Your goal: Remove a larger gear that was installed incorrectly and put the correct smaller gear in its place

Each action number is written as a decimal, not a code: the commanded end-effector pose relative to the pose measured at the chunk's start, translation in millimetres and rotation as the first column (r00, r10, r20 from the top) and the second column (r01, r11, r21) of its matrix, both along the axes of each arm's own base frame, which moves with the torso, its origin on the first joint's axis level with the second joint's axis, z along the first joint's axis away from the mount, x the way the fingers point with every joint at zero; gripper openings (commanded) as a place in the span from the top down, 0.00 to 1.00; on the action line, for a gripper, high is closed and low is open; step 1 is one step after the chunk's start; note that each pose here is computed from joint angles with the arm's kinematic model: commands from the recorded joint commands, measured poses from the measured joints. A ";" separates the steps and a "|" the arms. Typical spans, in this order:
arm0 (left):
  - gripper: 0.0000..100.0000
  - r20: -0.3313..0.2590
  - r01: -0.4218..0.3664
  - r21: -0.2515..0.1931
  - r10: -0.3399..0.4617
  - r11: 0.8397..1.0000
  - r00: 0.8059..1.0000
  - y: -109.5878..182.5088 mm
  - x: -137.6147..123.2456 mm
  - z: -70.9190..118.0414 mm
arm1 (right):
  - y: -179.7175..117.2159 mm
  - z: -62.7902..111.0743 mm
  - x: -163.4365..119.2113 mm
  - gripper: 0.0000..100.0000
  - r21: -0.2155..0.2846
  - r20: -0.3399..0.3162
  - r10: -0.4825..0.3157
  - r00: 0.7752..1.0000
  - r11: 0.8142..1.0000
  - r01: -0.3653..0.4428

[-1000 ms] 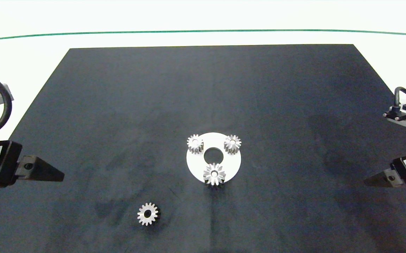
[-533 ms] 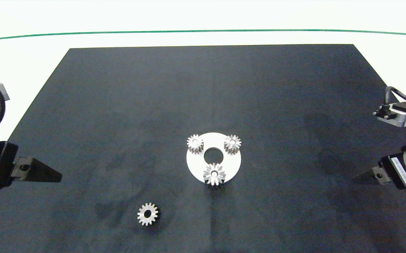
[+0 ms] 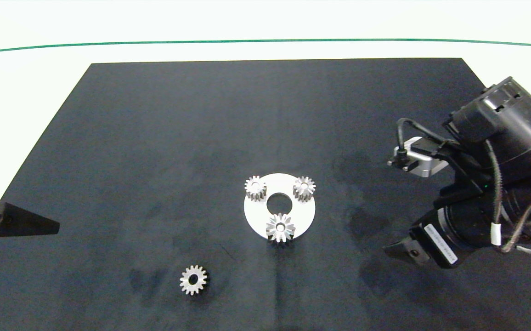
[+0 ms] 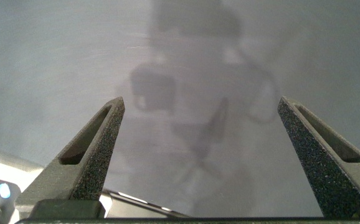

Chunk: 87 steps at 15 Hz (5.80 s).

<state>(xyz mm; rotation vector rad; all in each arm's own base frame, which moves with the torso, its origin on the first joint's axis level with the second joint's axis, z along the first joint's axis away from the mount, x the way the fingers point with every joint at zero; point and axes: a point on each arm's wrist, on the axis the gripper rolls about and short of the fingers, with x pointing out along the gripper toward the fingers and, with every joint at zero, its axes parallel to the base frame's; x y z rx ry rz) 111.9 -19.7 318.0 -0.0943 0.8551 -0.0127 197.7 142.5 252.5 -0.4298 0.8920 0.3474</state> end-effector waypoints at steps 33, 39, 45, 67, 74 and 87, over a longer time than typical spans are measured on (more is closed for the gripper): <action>0.00 0.095 0.002 -0.014 -0.001 1.000 0.995 7.5 -38.5 16.1 | 160.4 -42.4 44.3 0.06 -0.283 0.023 0.561 0.827 0.798 -0.533; 0.00 0.095 0.002 -0.014 -0.001 1.000 0.995 7.5 -38.5 16.1 | 156.0 -48.8 54.8 0.18 -0.263 0.006 0.535 0.845 0.816 -0.515; 0.00 0.098 0.002 -0.014 -0.001 1.000 0.995 7.7 -39.5 16.3 | 154.3 -51.6 56.4 0.30 -0.262 -0.006 0.532 0.847 0.817 -0.514; 0.00 0.120 0.001 -0.021 0.002 1.000 0.993 8.7 -45.1 19.0 | 152.9 -45.7 54.0 0.73 -0.248 0.004 0.542 0.840 0.815 -0.524; 0.00 0.129 -0.001 -0.023 0.003 1.000 0.992 9.3 -47.7 19.8 | 141.7 -17.6 31.7 0.88 -0.211 0.060 0.574 0.816 0.807 -0.552; 0.00 0.144 -0.002 -0.029 0.006 1.000 0.990 9.9 -51.2 21.6 | 35.1 -55.4 -6.1 0.96 -0.219 -0.026 0.455 0.890 0.866 -0.449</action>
